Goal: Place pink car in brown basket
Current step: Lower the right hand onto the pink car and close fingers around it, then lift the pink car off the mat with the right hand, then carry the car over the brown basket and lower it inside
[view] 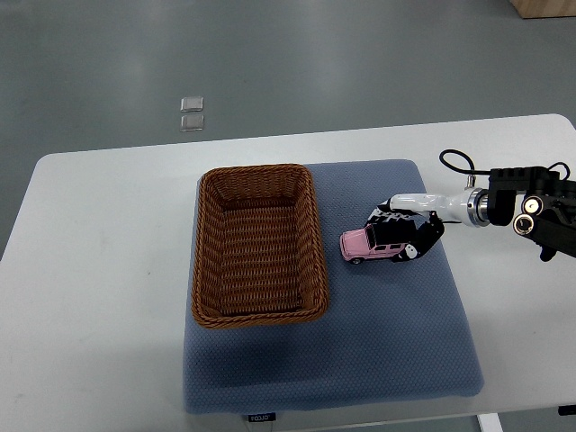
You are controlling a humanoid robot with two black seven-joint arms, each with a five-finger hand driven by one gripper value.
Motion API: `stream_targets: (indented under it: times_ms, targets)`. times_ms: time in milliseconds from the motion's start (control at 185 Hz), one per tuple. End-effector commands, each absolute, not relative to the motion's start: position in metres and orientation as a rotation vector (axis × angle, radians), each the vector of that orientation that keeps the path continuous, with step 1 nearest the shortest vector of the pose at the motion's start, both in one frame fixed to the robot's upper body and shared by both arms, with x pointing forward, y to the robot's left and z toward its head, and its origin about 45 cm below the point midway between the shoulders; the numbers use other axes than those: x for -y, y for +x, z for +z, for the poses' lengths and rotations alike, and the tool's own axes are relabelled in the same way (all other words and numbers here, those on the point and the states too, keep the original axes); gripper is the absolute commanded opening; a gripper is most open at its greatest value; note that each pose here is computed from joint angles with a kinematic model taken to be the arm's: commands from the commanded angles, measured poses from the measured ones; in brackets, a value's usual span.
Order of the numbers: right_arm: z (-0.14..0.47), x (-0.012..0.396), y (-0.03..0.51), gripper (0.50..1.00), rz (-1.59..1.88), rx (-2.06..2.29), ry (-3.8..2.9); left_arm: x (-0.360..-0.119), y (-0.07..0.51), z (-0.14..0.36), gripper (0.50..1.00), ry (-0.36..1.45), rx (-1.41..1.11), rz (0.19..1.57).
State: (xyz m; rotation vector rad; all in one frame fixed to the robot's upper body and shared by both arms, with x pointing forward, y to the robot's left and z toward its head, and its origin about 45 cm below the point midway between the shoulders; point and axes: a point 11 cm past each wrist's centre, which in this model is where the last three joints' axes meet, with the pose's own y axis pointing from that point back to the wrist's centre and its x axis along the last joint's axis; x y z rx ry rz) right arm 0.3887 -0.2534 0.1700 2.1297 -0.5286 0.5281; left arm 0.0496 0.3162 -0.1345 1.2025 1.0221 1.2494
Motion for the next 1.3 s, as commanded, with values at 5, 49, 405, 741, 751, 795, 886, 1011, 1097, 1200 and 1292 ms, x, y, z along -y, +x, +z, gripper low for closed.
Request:
stream_targets:
  times_ms: [5, 49, 405, 741, 751, 795, 886, 1011, 1097, 1200, 1292]
  targets:
    - [0.165, 0.253, 0.386, 0.539, 0.541, 0.51, 2.124, -0.316, 0.05, -0.134, 1.0, 1.203, -1.022, 1.249]
    - [0.164, 0.254, 0.387, 0.509, 0.54, 0.512, 2.123, -0.317, 0.05, -0.134, 1.0, 1.204, -1.021, 1.25]
    - [0.257, 0.279, 0.416, 0.5, 0.671, 0.57, 2.095, -0.316, 0.049, -0.134, 1.0, 1.204, -1.021, 1.248]
    - [0.318, 0.226, 0.433, 0.5, 0.803, 0.517, 2.175, -0.315, 0.05, -0.135, 1.0, 1.199, -1.024, 1.246]
    - [0.318, 0.221, 0.433, 0.5, 0.808, 0.509, 2.181, -0.315, 0.05, -0.135, 1.0, 1.199, -1.024, 1.246]
    - [0.318, 0.206, 0.436, 0.5, 0.825, 0.494, 2.195, -0.315, 0.05, -0.135, 1.0, 1.2, -1.023, 1.247]
    - [0.306, 0.179, 0.445, 0.5, 0.823, 0.46, 2.2, -0.315, 0.05, -0.135, 1.0, 1.2, -1.024, 1.248]
    - [0.286, 0.131, 0.449, 0.5, 0.824, 0.382, 2.216, -0.315, 0.05, -0.135, 1.0, 1.199, -1.024, 1.246]
    - [0.275, 0.103, 0.45, 0.5, 0.824, 0.35, 2.224, -0.315, 0.05, -0.135, 1.0, 1.199, -1.024, 1.246]
    - [0.256, 0.074, 0.444, 0.5, 0.829, 0.312, 2.227, -0.315, 0.05, -0.135, 1.0, 1.2, -1.023, 1.245]
    - [0.245, 0.063, 0.441, 0.5, 0.828, 0.294, 2.223, -0.315, 0.05, -0.135, 1.0, 1.2, -1.023, 1.245]
